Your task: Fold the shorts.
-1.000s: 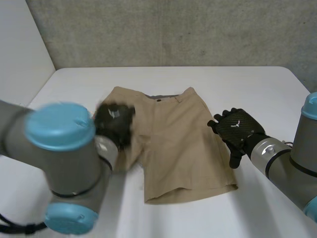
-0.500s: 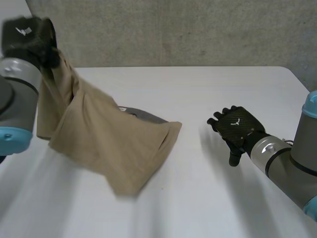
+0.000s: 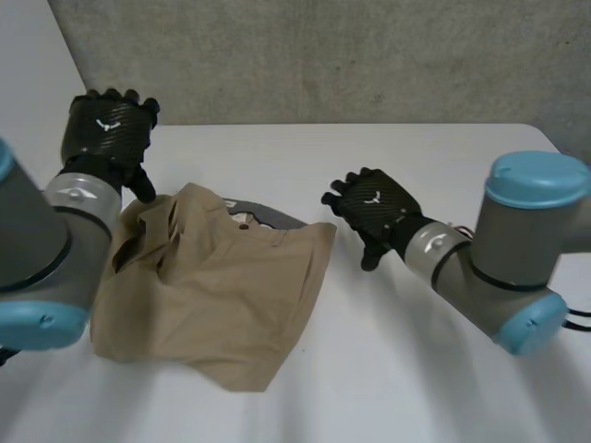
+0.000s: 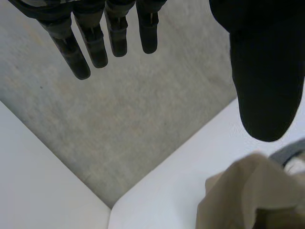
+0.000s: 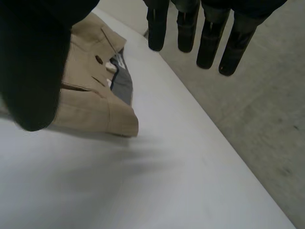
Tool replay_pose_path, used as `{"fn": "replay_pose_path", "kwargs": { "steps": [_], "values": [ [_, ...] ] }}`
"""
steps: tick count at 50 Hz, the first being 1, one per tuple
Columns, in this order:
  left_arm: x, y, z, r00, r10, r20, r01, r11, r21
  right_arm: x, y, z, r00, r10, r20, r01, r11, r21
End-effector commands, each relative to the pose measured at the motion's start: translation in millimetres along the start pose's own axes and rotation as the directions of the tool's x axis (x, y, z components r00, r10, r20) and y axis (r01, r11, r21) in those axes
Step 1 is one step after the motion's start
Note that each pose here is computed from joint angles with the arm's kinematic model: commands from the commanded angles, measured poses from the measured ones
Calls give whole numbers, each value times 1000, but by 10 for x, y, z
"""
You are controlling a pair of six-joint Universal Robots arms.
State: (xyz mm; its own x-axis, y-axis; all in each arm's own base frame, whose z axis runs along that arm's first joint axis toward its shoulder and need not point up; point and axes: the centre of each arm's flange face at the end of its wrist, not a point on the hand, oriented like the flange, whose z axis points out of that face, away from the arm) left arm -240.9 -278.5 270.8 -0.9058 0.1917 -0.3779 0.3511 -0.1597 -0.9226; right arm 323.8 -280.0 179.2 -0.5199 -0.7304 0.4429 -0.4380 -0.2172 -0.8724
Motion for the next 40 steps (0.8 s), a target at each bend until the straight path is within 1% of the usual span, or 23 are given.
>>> {"fn": "replay_pose_path", "kwargs": {
  "steps": [1, 6, 12, 32, 40],
  "values": [
    [-7, -96, -401, 994, -102, -26, 103, 995, 14, -38, 249, 371, 999, -33, 43, 32, 999, 14],
    [51, -58, -527, 990, -129, -54, 129, 992, -12, -122, 359, 496, 993, -94, 68, 92, 995, 22],
    [90, 21, -576, 988, -141, -69, 138, 989, -50, -286, 449, 629, 980, -162, 118, 156, 986, 59],
    [110, 93, -589, 986, -151, -73, 145, 986, -76, -322, 544, 863, 974, -202, 105, 189, 975, 120],
    [113, 105, -597, 986, -150, -74, 144, 986, -80, -310, 513, 915, 972, -212, 104, 196, 969, 149]
  ]
}}
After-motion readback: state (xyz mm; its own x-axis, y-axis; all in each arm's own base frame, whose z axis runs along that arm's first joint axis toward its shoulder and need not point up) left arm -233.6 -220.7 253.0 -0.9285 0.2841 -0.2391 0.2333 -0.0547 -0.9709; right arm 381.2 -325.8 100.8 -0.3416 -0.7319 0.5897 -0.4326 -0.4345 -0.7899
